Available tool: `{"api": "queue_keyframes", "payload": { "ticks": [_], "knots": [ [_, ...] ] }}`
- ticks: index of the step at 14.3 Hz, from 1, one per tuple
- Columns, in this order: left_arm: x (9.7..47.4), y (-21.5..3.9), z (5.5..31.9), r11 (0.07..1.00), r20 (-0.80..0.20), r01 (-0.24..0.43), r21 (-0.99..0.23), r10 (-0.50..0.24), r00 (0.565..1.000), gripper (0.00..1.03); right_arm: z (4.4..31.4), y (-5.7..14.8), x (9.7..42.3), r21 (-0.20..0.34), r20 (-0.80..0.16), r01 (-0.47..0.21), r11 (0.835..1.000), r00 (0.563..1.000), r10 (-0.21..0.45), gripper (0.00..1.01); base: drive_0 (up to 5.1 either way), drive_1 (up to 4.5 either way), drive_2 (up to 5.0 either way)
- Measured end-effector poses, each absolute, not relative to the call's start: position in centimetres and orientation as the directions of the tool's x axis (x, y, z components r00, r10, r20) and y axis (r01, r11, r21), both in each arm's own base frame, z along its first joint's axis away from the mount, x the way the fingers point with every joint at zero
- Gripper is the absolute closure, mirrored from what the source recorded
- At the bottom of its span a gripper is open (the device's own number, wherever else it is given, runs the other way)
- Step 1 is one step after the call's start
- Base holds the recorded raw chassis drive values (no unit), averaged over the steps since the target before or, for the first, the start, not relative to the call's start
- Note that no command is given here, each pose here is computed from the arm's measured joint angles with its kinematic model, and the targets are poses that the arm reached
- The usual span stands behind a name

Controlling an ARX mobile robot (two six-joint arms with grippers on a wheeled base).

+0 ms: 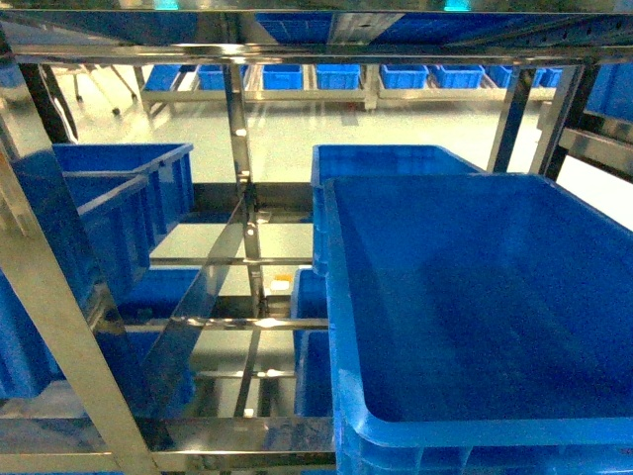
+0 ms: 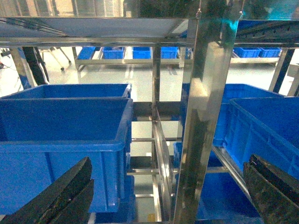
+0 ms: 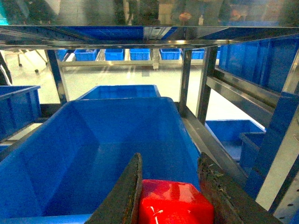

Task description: Pick red block from blue box to shelf

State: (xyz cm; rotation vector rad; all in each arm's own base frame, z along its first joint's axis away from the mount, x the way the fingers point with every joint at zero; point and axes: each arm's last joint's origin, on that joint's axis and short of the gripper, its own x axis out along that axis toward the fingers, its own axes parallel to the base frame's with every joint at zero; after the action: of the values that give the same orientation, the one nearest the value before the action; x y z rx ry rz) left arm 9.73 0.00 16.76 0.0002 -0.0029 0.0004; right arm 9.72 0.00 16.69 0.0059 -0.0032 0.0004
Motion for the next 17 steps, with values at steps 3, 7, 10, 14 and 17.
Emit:
{"api": "queue_keyframes", "payload": {
  "ticks": [3, 7, 10, 14, 17],
  "knots": [
    [9.73, 0.00, 16.76, 1.000, 0.003, 0.000, 0.000, 0.000, 1.000, 0.05, 16.70, 0.00, 9.72, 0.006, 0.004, 0.000, 1.000, 1.000, 0.000, 0.72, 0.0, 0.00, 0.0],
    [9.73, 0.00, 16.76, 1.000, 0.003, 0.000, 0.000, 0.000, 1.000, 0.05, 16.70, 0.00, 9.72, 0.006, 0.004, 0.000, 1.000, 1.000, 0.000, 0.72, 0.0, 0.00, 0.0],
    [9.73, 0.00, 16.76, 1.000, 0.003, 0.000, 0.000, 0.000, 1.000, 0.05, 16.69, 0.00, 9.72, 0.006, 0.003, 0.000, 1.000, 1.000, 0.000, 0.72, 0.0, 0.00, 0.0],
    [9.73, 0.00, 16.76, 1.000, 0.003, 0.000, 0.001, 0.000, 1.000, 0.05, 16.70, 0.00, 9.72, 0.006, 0.004, 0.000, 1.000, 1.000, 0.000, 0.72, 0.0, 0.00, 0.0],
    [9.73, 0.00, 16.76, 1.000, 0.003, 0.000, 0.000, 0.000, 1.000, 0.05, 16.70, 0.00, 9.72, 0.006, 0.004, 0.000, 1.000, 1.000, 0.000, 0.72, 0.0, 0.00, 0.0]
  ]
}}
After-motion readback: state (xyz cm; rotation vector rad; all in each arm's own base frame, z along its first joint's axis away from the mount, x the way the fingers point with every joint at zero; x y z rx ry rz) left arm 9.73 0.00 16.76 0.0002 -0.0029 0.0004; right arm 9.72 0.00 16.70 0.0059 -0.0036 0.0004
